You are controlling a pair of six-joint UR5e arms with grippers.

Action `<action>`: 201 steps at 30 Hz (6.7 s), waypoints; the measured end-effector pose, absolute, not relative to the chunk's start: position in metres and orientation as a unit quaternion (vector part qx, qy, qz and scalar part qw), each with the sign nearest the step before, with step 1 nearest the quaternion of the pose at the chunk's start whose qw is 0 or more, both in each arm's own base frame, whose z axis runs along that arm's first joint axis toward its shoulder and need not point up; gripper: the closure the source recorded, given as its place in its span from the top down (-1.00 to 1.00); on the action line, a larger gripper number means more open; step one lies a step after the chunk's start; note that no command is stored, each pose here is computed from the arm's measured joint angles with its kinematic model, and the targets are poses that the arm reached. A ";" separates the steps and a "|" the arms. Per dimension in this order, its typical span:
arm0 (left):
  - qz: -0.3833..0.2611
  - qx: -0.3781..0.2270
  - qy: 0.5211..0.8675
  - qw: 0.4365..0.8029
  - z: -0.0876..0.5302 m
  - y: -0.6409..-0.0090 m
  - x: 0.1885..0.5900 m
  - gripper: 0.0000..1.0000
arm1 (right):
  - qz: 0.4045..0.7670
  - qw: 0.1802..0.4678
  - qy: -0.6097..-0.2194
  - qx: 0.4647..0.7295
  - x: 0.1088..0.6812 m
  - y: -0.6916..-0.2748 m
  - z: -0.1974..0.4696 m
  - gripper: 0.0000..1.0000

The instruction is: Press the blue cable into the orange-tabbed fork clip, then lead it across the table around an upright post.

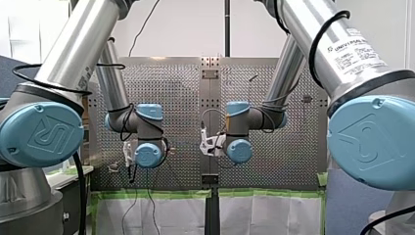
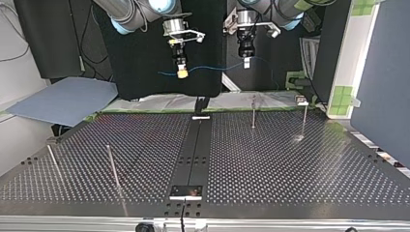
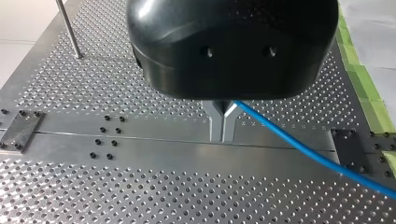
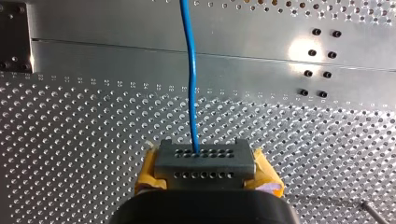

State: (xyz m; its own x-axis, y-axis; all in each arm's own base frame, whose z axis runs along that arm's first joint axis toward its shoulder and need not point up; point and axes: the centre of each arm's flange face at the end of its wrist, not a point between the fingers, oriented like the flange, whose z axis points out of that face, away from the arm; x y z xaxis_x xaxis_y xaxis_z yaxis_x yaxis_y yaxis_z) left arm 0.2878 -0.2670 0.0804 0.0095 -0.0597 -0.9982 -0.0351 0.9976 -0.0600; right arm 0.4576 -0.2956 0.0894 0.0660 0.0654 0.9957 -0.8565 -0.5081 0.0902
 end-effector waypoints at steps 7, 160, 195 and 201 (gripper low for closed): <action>-0.009 -0.034 0.704 0.710 0.080 -0.267 0.288 -1.00 | 0.605 0.381 -0.318 0.623 0.458 -0.296 0.089 -1.00; -0.062 -0.097 0.727 0.677 -0.043 -0.143 0.400 -1.00 | 0.592 0.273 -0.377 0.658 0.500 -0.360 -0.064 -1.00; -0.088 -0.107 0.719 0.681 -0.047 -0.138 0.466 -1.00 | 0.618 0.280 -0.358 0.641 0.550 -0.420 -0.024 -1.00; -0.092 -0.103 0.718 0.682 -0.046 -0.139 0.473 -1.00 | 0.610 0.283 -0.358 0.648 0.547 -0.421 -0.027 -1.00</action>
